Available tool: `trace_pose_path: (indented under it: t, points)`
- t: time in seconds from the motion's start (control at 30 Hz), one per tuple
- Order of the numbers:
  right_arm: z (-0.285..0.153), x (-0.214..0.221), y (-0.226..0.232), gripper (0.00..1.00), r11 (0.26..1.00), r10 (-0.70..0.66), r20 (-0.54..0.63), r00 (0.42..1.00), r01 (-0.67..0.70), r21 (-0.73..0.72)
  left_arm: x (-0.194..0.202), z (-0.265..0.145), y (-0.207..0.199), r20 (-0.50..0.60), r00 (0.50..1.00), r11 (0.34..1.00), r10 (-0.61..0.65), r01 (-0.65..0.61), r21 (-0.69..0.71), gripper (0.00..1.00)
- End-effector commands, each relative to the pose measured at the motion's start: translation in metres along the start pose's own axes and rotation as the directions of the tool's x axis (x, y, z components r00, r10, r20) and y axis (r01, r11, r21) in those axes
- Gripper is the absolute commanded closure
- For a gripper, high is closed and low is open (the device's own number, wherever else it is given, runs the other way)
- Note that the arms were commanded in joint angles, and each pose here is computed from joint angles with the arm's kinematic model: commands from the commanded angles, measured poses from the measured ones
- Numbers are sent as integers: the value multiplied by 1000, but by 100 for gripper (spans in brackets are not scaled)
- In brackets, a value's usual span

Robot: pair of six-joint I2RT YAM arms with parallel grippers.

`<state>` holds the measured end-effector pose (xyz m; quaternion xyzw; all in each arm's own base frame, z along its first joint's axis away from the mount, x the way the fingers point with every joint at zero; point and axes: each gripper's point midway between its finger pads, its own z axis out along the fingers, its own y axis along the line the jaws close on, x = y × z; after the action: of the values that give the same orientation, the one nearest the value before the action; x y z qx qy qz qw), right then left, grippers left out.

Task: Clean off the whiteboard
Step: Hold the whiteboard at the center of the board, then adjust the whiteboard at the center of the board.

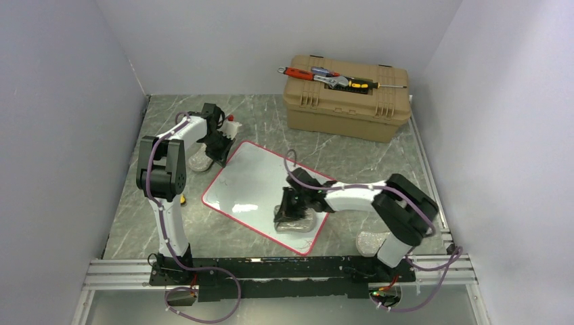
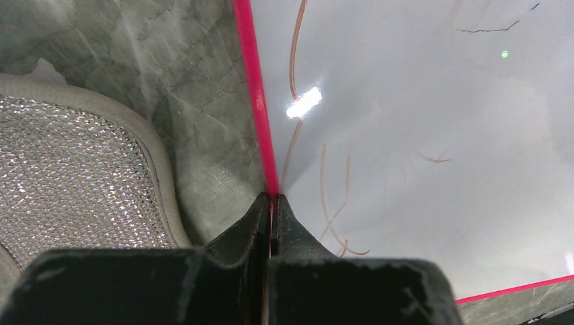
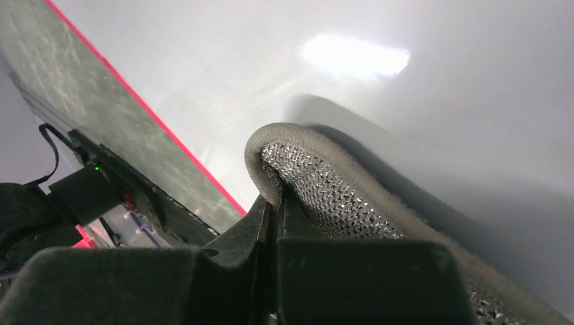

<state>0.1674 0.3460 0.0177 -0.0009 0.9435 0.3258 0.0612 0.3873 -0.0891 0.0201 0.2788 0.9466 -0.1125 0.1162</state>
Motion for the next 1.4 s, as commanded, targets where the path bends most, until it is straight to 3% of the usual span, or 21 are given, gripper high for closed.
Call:
trace_pose_path:
  t: [0.0,0.17,0.27,0.4,0.6,0.8,1.03,1.37]
  points:
    - [-20,30,-112,100,939,24,24,999,-30,344,31,20,-30,-112,994,994,-11,23,105,96]
    - [19,41,-80,100,974,16,-34,999,-7,227,32,20,-32,-112,994,993,-7,21,116,96]
    - [48,24,-34,100,984,-69,-76,995,80,161,30,20,-34,-111,994,991,-6,20,130,96]
    - [22,-45,-2,100,974,-142,68,988,127,185,18,9,-39,-86,996,987,10,4,162,96]
    - [-82,-142,-50,100,941,-143,351,925,16,339,-12,-42,-44,-4,999,984,34,-32,177,95]
    - [-136,-191,-122,100,834,-159,442,883,-119,538,15,-76,-54,-18,998,981,56,-52,186,88]
    - [-129,-211,-163,100,748,-184,402,897,-138,649,84,-63,-56,-142,983,985,113,-93,142,93]
    - [-97,-168,-182,100,781,-105,349,931,-140,609,146,-31,-45,-257,955,989,148,-136,62,93]
